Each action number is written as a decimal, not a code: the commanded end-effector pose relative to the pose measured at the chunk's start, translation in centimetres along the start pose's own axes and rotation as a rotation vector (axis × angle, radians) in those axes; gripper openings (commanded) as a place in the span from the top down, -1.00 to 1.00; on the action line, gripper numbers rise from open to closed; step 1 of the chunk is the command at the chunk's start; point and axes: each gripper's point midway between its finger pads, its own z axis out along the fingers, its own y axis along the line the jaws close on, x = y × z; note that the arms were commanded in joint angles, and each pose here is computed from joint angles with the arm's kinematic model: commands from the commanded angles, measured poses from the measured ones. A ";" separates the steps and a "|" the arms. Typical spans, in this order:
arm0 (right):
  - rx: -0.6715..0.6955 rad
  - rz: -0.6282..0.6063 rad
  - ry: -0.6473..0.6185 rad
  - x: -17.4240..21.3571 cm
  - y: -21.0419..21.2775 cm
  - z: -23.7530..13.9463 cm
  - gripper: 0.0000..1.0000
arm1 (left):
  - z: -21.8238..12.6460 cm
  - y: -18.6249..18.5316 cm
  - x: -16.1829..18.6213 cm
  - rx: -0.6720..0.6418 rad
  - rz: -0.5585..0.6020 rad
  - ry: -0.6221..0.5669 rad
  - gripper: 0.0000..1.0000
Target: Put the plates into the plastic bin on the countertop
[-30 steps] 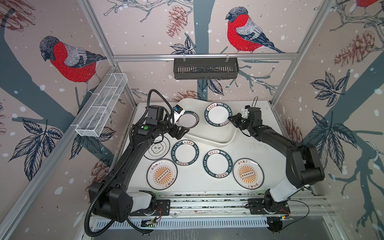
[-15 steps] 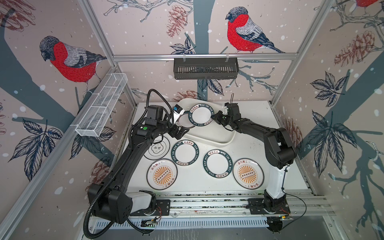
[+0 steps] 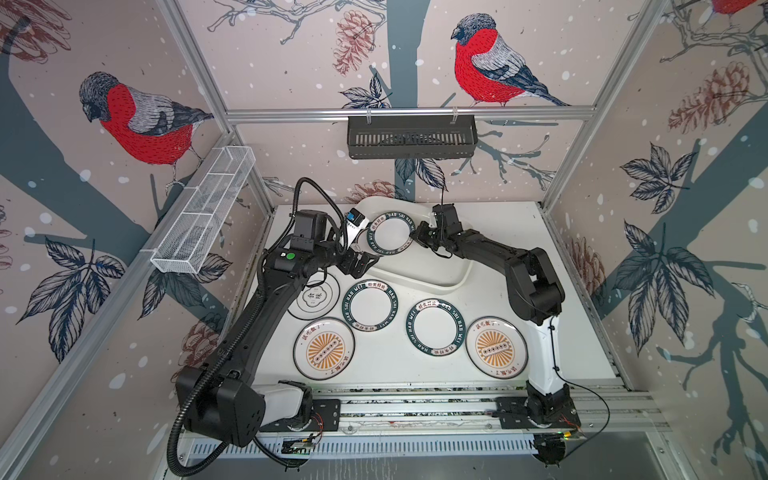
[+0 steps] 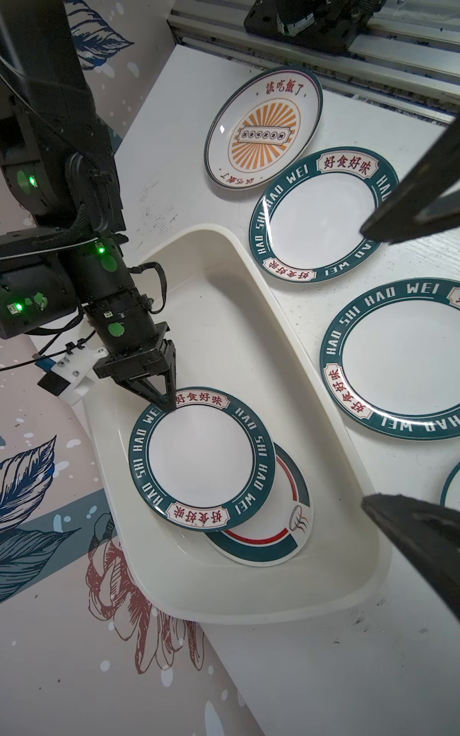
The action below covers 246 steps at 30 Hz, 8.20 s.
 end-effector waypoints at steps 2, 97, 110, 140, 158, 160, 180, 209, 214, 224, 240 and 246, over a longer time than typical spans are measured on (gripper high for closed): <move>0.010 -0.020 -0.001 -0.3 0.1 0.8 0.95 | 0.1 -0.3 -0.2 0.019 -0.003 -0.009 -0.95; 0.051 -0.025 0.121 1.5 -0.2 6.6 0.63 | -0.3 -0.2 -1.2 0.011 -0.036 -0.033 -0.95; 0.038 -0.019 0.129 1.5 0.0 6.9 0.66 | -0.1 -0.1 -1.1 0.012 -0.040 -0.027 -0.95; 0.012 -0.170 -0.107 -4.1 7.1 -7.0 0.37 | -0.4 0.5 -0.5 -0.036 0.008 0.016 -0.95; 0.187 -0.133 -0.083 8.1 -0.2 -25.0 0.16 | -0.8 0.1 -2.4 0.003 0.030 -0.016 -0.95; 0.177 -0.095 -0.042 10.3 -1.1 -25.7 0.16 | -0.6 0.2 -2.4 0.007 0.023 -0.014 -0.95; 0.327 0.005 0.436 25.2 -6.1 -28.9 0.14 | 0.1 0.6 -2.7 0.009 0.047 -0.008 -0.95; 0.680 0.027 0.706 32.4 -13.1 -30.1 0.08 | 0.8 -0.4 -1.8 0.061 0.058 -0.031 -0.95; 0.717 0.020 0.715 32.9 -14.7 -30.1 0.08 | 1.0 -0.3 -1.6 0.063 0.052 -0.031 -0.95; 0.717 0.009 0.701 32.2 -14.6 -30.3 0.08 | 1.0 -0.2 -1.9 0.063 0.048 -0.035 -0.95; 0.653 0.020 0.744 32.7 -12.7 -30.6 0.23 | 1.3 -0.2 -2.0 0.072 0.046 -0.039 -0.95; 0.604 0.052 0.766 33.9 -12.9 -29.4 0.23 | 1.3 -0.4 -1.7 0.075 0.045 -0.036 -0.95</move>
